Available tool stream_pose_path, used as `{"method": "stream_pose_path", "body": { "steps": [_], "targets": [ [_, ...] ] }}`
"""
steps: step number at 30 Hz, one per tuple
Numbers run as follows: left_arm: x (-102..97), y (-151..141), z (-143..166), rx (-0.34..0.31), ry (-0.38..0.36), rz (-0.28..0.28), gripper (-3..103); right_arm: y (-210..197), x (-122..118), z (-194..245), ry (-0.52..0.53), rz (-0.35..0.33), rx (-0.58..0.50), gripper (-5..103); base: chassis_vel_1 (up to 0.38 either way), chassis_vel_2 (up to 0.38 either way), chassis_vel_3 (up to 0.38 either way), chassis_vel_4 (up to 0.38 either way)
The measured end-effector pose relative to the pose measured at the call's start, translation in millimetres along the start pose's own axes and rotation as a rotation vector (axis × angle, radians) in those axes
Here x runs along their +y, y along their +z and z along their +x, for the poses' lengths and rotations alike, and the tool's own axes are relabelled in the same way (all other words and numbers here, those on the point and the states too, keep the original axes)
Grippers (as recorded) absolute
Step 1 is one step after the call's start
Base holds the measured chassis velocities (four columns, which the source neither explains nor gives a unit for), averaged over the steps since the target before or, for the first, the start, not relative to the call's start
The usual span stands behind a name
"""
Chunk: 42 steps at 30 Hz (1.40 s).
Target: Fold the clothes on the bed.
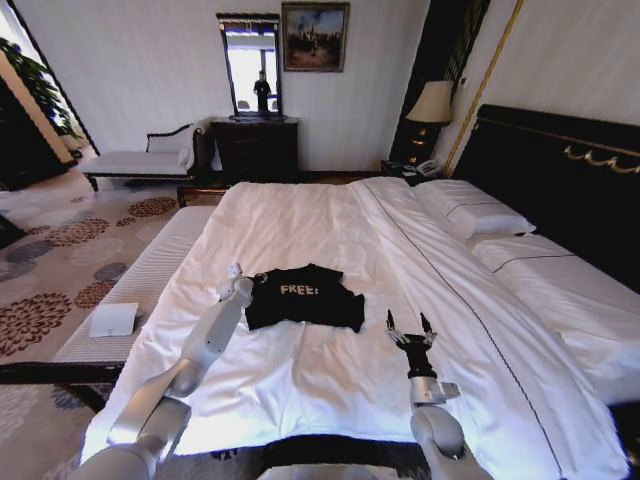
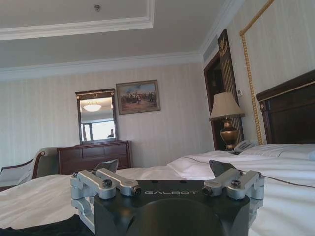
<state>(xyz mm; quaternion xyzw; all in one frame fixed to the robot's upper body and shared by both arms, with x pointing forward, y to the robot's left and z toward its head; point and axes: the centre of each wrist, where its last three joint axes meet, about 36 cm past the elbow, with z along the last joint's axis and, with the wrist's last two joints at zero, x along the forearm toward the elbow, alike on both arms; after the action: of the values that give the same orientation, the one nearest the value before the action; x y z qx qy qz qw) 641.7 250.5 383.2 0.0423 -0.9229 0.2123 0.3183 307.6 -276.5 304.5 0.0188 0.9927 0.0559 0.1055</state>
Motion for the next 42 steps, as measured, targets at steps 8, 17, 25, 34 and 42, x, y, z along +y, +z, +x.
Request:
{"method": "stream_pose_path", "body": {
  "steps": [8, 17, 25, 34, 42],
  "targets": [
    [8.7, 6, -3, -0.029, -0.001, 0.015, 4, 2, -5, -2, 0.007, 0.001, 0.0, 100, 0.0, 0.0, 0.0, 0.0],
    [27.0, -9, 31, -0.167, 0.154, 0.057, 0, -6, -2, -5, 0.092, -0.122, 0.089, 100, 0.0, 0.0, 0.0, 0.0],
    [50.7, 1, 83, -0.237, 0.233, 0.032, 0, -14, 10, -11, 0.099, -0.218, 0.166, 100, 0.0, 0.0, 0.0, 0.0],
    [100.2, 61, 148, -0.218, 0.185, 0.029, 0, -34, 31, -28, 0.211, -0.374, 0.398, 100, 0.0, 0.0, 0.0, 0.0],
    [131.1, 122, 199, -0.189, 0.129, 0.001, 0, -41, 40, -49, 0.155, -0.327, 0.459, 100, 0.0, 0.0, 0.0, 0.0]
  ]
}}
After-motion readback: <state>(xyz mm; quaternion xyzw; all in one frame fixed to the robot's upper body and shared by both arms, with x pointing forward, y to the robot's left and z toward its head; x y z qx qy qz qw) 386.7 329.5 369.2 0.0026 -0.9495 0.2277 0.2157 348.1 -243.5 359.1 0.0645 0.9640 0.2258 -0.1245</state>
